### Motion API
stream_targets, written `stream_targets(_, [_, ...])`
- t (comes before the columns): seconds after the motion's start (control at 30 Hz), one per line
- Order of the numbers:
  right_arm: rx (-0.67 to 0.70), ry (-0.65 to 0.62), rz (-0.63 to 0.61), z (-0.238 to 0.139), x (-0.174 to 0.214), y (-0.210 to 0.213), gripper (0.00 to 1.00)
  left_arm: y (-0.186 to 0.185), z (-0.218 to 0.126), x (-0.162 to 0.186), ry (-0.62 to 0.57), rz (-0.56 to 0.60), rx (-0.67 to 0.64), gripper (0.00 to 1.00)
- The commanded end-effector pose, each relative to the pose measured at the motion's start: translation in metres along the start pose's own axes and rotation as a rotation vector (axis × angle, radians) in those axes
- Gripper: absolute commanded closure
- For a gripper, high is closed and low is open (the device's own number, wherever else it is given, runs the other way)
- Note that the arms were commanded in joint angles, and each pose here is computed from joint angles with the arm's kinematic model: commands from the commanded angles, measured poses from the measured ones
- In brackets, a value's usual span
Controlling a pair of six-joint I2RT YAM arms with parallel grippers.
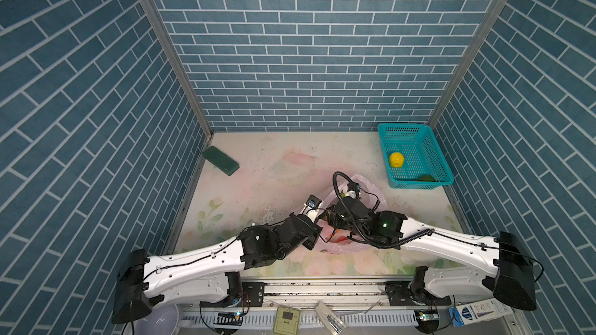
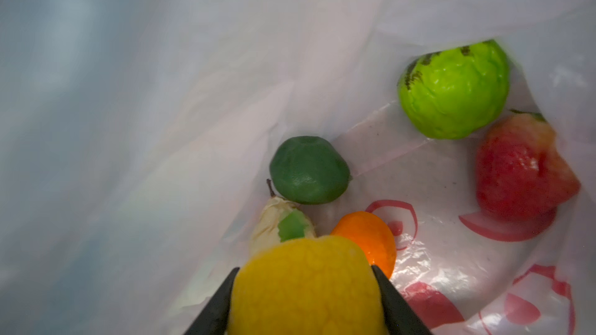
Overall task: Untie the knot of the plastic bag and take out the fruit
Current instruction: 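Grasp the yellow lemon with the right gripper and lift it out, then carry the lemon to the teal basket and open the right gripper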
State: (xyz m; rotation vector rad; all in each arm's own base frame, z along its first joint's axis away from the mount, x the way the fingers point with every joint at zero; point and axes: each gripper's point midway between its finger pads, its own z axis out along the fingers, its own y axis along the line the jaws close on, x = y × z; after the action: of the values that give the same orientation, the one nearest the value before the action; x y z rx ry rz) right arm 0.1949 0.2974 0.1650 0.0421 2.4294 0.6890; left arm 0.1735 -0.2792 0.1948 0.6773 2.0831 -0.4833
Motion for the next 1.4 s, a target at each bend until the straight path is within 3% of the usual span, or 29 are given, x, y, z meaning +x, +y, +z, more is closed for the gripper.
stream_targets(0.0, [0.013, 0.004, -0.067, -0.024, -0.008, 0.006, 0.58, 0.005, -0.003, -0.004, -0.018, 0.0, -0.015, 1.0])
stream_targets(0.37, [-0.056, -0.014, -0.12, -0.073, -0.038, 0.032, 0.58, 0.007, -0.004, -0.003, -0.014, 0.003, -0.027, 1.0])
stream_targets(0.67, [-0.078, -0.121, -0.086, -0.115, -0.082, 0.028, 0.58, 0.005, -0.001, -0.006, -0.012, 0.005, -0.026, 1.0])
stream_targets(0.8, [-0.065, -0.156, -0.047, -0.127, -0.101, 0.009, 0.58, 0.005, 0.0, -0.006, -0.007, 0.006, -0.029, 1.0])
stream_targets(1.07, [0.089, -0.269, 0.022, -0.147, -0.148, -0.063, 0.56, 0.005, -0.001, -0.008, -0.006, 0.003, -0.031, 1.0])
stream_targets(1.37, [0.207, -0.36, 0.143, -0.131, -0.207, -0.132, 0.55, 0.005, -0.003, -0.007, 0.0, 0.005, -0.032, 1.0])
